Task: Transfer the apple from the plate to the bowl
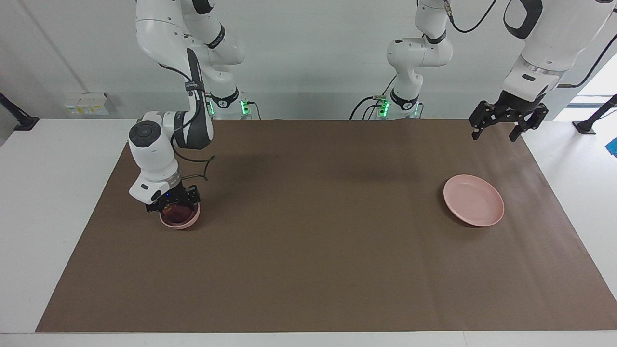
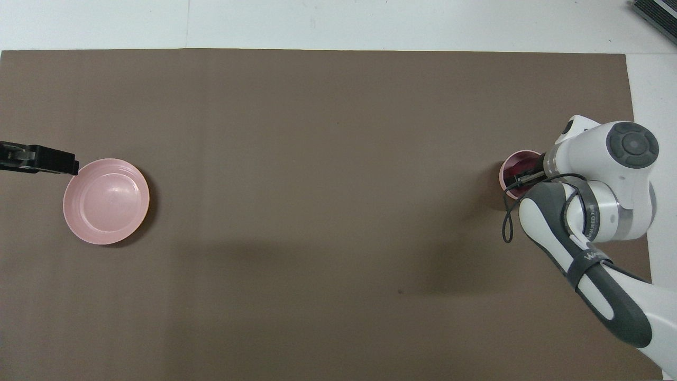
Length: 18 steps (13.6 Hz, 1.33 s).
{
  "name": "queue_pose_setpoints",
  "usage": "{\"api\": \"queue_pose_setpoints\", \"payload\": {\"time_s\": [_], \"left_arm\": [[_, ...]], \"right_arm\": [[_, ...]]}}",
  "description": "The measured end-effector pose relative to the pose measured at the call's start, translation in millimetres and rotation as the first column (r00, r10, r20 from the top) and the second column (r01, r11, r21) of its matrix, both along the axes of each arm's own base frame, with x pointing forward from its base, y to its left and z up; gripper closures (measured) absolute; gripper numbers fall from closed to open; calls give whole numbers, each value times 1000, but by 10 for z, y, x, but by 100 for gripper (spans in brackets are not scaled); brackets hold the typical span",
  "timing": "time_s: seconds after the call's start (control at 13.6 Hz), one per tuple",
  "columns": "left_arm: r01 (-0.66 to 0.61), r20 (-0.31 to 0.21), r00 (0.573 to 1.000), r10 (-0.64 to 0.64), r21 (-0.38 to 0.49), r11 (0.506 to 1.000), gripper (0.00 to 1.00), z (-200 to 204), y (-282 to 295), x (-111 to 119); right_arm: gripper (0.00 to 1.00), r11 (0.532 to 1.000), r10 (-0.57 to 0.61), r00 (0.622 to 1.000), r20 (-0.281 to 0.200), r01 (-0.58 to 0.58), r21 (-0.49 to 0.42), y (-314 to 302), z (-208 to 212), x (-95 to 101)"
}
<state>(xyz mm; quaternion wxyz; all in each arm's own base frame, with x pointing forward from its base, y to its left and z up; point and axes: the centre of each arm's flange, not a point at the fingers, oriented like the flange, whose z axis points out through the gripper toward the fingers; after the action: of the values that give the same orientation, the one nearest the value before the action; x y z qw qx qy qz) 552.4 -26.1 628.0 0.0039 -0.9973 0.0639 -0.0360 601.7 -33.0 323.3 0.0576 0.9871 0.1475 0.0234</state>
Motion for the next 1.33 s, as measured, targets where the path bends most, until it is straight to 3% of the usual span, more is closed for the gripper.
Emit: {"api": "queue_pose_setpoints", "payload": {"time_s": [0.74, 1.03, 1.33], "left_arm": [[-25, 4, 1000, 25, -1, 1000, 0, 28, 165, -12], [-27, 3, 1000, 27, -1, 1000, 0, 28, 180, -12], [-27, 3, 1000, 27, -1, 1000, 0, 27, 180, -12]], "right_arm": [[0, 1000, -1, 1000, 18, 1, -2, -3, 132, 48], [0, 996, -93, 995, 41, 92, 6, 2, 985, 15], [0, 973, -224, 975, 0, 224, 65, 63, 1990, -236]]}}
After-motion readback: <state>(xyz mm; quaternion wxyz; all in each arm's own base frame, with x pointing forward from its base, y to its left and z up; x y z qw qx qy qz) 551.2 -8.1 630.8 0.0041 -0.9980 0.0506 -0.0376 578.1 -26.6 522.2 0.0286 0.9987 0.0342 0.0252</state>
